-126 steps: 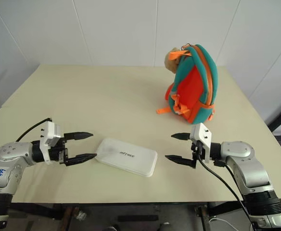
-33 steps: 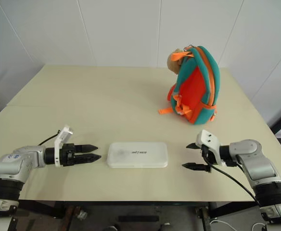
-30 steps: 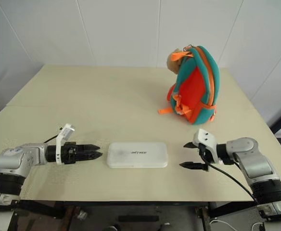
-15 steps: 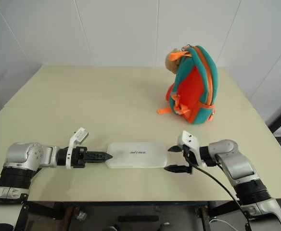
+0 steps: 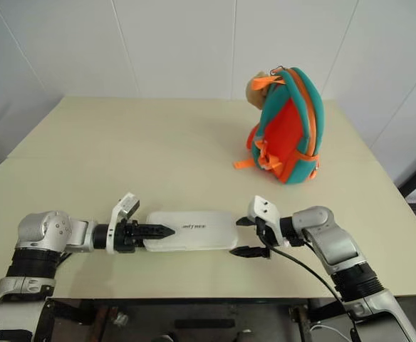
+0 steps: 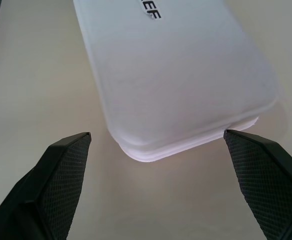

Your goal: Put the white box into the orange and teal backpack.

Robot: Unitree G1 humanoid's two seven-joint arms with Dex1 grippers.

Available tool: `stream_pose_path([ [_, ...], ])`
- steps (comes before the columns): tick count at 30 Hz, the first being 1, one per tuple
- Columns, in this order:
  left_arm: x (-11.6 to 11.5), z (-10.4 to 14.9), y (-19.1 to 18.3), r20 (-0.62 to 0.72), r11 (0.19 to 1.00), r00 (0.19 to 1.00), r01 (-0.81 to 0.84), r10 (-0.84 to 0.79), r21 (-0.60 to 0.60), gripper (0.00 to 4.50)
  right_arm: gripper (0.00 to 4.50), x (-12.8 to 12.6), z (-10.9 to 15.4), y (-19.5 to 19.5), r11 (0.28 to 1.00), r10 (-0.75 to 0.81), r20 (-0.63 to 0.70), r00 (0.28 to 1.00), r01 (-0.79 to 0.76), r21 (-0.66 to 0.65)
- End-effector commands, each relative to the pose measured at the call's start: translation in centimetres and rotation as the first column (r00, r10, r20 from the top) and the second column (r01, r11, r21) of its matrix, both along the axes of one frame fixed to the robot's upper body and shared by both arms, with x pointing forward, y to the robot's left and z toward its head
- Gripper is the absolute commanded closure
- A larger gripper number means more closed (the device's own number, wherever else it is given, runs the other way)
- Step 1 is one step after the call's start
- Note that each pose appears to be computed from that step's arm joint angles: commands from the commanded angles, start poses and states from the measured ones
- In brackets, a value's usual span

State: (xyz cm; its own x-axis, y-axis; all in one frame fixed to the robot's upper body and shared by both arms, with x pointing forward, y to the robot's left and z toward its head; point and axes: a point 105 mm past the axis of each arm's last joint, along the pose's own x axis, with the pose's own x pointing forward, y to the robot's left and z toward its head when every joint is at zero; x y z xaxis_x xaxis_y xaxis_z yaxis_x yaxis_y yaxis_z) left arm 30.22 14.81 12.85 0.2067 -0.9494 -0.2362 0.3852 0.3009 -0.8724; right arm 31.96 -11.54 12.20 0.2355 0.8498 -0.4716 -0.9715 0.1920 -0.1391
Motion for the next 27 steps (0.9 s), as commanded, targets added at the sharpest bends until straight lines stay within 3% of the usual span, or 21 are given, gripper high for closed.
stream_pose_path([
  [1,0.1,0.3,0.0,-0.054,0.999,0.998,-0.010,0.008,-0.038,0.04,0.00,-0.4,0.1,-1.1,1.000,0.002,0.030,1.000,-0.001,-0.024],
  [5,0.5,0.3,0.0,-0.086,0.998,0.996,-0.028,0.023,-0.063,0.04,0.00,-0.7,-0.1,-2.0,0.999,-0.023,0.029,0.999,0.024,-0.034],
  [8,0.7,0.5,-0.3,-0.098,0.994,0.995,-0.030,0.020,-0.101,0.59,0.00,-1.0,-0.2,-2.4,0.999,-0.035,0.029,0.999,0.036,-0.033],
  [16,-0.5,0.3,-1.5,-0.136,0.987,0.989,0.034,-0.055,-0.156,3.04,0.00,-1.8,-0.1,-2.2,0.999,-0.052,0.034,0.998,0.052,0.005],
  [17,-0.5,0.3,-1.6,-0.137,0.987,0.989,0.036,-0.058,-0.160,3.17,0.00,-1.8,0.1,-2.2,0.998,-0.057,0.038,0.998,0.056,0.014],
  [21,-0.6,0.6,-1.7,-0.124,0.985,0.991,0.037,-0.058,-0.168,3.17,0.00,-2.0,0.7,-2.2,0.996,-0.078,0.040,0.996,0.076,0.049],
  [27,1.4,1.9,0.1,-0.015,0.984,0.996,-0.090,0.089,-0.153,3.17,0.00,0.2,4.6,-3.6,0.953,-0.258,0.130,0.957,0.230,0.196],
])
